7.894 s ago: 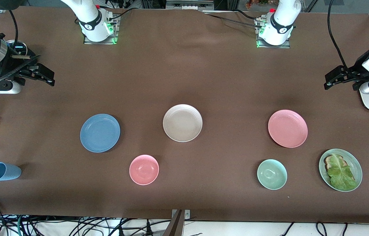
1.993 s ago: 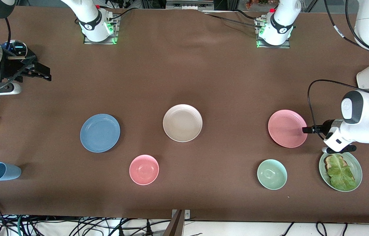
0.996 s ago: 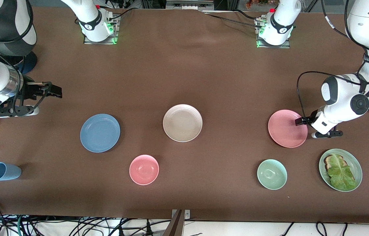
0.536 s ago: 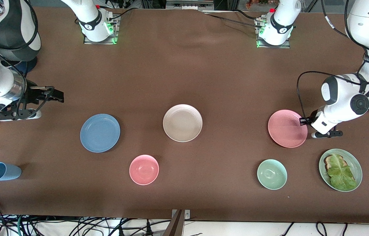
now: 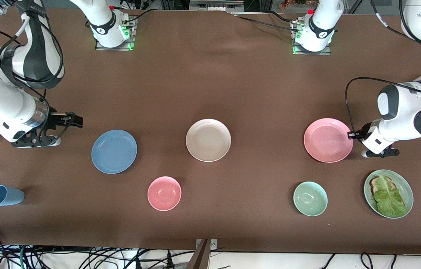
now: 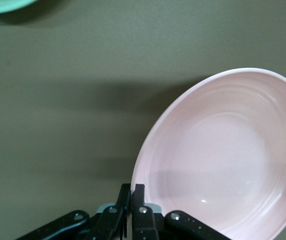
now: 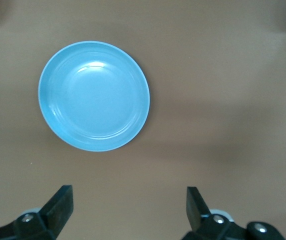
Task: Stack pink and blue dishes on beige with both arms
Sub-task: 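Carry the pink plate onto the beige plate while the right gripper grasps the blue plate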
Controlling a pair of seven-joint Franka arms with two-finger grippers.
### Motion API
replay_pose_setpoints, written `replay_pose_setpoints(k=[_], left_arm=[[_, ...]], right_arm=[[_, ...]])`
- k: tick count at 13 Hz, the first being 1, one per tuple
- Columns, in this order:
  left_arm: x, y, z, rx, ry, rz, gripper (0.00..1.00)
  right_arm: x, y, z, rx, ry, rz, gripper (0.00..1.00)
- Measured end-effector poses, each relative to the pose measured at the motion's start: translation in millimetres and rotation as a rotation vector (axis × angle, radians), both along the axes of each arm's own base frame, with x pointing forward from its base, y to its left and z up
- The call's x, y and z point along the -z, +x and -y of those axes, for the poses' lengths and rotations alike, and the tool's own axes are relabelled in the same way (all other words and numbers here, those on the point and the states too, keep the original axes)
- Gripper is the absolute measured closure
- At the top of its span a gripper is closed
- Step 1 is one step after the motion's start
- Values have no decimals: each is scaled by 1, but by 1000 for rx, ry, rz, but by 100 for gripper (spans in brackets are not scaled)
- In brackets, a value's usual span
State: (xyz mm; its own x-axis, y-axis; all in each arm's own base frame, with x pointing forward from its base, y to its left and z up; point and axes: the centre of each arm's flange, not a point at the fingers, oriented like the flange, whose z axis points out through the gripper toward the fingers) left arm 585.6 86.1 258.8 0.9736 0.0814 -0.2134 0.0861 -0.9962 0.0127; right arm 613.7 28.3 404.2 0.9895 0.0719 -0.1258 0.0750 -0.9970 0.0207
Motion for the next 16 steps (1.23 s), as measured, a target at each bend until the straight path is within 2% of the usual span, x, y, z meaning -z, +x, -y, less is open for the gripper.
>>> replay_pose_setpoints(k=[4, 11, 16], left_arm=[[-46, 0, 50, -16, 1, -9, 95], [-56, -10, 239, -168, 5, -10, 95], [-44, -3, 347, -217, -18, -14, 95]], right_arm=[[33, 9, 11, 12, -7, -12, 0], [66, 17, 22, 27, -14, -12, 0], [101, 25, 26, 29, -20, -3, 0]])
